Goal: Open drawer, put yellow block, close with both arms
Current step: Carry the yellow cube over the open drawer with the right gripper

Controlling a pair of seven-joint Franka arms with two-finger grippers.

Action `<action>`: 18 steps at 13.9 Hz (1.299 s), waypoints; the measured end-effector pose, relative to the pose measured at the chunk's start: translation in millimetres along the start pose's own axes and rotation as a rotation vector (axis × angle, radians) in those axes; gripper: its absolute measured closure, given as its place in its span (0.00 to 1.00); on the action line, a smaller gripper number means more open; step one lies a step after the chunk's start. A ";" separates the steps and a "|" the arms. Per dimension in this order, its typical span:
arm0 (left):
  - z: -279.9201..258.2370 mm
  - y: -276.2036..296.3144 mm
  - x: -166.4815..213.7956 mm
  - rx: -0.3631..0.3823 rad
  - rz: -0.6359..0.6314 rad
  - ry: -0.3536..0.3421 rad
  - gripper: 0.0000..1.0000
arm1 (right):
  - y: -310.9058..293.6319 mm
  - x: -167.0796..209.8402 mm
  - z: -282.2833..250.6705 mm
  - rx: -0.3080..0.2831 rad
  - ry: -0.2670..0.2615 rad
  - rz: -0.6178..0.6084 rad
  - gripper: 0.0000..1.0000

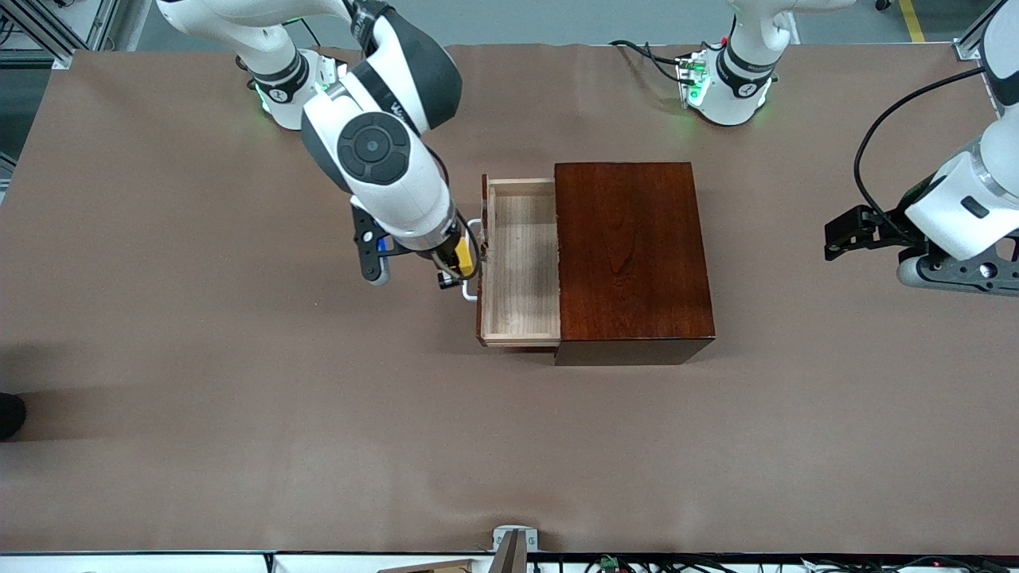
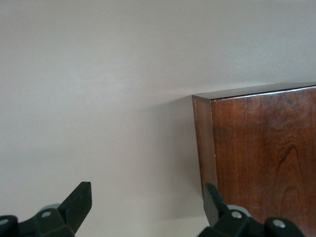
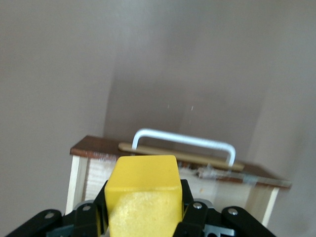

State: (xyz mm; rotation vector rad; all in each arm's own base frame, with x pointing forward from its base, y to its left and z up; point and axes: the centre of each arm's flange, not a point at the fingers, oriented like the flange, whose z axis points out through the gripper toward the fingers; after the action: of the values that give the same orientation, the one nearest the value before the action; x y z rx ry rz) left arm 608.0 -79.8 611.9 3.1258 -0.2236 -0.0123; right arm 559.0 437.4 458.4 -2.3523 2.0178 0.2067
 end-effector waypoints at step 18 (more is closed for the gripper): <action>17.2 -15.2 -7.7 -0.003 -0.137 -0.024 0.00 | -0.3 -83.7 155.7 0.047 -0.077 0.138 0.38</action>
State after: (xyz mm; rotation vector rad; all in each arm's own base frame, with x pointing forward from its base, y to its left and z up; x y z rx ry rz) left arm 602.3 -63.8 594.6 3.1329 -0.0089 -0.0502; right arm 534.9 537.2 314.6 -2.1449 2.1256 0.2476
